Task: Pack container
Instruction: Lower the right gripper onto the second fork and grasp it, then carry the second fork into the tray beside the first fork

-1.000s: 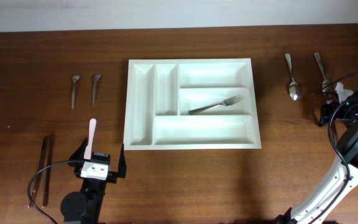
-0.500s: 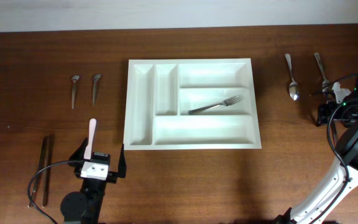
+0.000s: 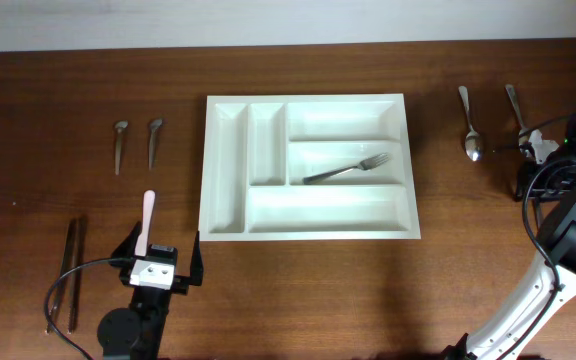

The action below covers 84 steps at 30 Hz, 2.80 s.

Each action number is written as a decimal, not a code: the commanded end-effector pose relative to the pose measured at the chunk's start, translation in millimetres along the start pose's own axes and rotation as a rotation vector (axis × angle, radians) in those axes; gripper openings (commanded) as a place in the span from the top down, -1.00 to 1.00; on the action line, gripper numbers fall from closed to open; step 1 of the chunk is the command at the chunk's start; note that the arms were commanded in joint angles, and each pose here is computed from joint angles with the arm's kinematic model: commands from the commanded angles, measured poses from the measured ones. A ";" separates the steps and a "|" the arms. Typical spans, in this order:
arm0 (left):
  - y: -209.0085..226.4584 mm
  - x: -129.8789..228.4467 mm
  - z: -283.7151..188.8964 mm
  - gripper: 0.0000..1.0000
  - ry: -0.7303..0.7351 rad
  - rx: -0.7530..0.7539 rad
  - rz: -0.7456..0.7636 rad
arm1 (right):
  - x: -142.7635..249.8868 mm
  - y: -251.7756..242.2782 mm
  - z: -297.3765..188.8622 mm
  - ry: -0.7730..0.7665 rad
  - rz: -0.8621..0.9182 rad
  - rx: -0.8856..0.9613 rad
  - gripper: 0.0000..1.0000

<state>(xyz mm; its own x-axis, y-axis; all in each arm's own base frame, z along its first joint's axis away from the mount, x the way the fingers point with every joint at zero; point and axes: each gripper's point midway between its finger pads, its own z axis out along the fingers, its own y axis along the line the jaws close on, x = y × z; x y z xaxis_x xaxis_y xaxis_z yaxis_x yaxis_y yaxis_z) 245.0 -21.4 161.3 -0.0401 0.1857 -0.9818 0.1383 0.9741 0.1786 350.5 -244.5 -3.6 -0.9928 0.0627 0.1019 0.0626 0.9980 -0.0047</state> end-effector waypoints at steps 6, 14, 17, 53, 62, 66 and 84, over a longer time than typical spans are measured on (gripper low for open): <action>2.0 1.6 -0.2 -0.98 0.000 -0.010 -0.012 | 12.9 4.1 33.6 0.086 0.024 -0.006 0.52; 2.0 1.6 -0.2 -0.98 0.000 -0.010 -0.012 | 12.8 4.1 33.5 0.086 0.058 -0.005 0.92; 2.0 1.6 -0.2 -0.98 0.000 -0.010 -0.012 | 11.0 3.6 32.1 0.080 0.100 -0.001 0.92; 2.0 1.6 -0.2 -0.98 0.000 -0.010 -0.012 | -82.6 274.3 -141.4 0.086 1.109 -0.378 0.90; 2.0 1.6 -0.2 -0.98 0.000 -0.010 -0.012 | -68.6 341.0 -135.4 0.116 1.331 -0.275 0.83; 2.0 1.6 -0.2 -0.98 0.000 -0.010 -0.012 | -63.8 357.0 -131.9 0.072 1.466 -0.208 0.78; 2.0 1.6 -0.2 -0.98 0.000 -0.010 -0.012 | -86.4 296.3 -133.3 -0.352 1.332 0.072 -0.37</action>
<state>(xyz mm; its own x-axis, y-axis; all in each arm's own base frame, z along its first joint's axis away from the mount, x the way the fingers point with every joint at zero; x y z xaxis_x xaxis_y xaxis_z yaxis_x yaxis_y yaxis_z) 245.0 -21.4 161.3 -0.0401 0.1857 -0.9818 0.1383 0.9741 0.1786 458.8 99.7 108.1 -0.0815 0.9951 -0.0555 0.9954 0.0841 0.0464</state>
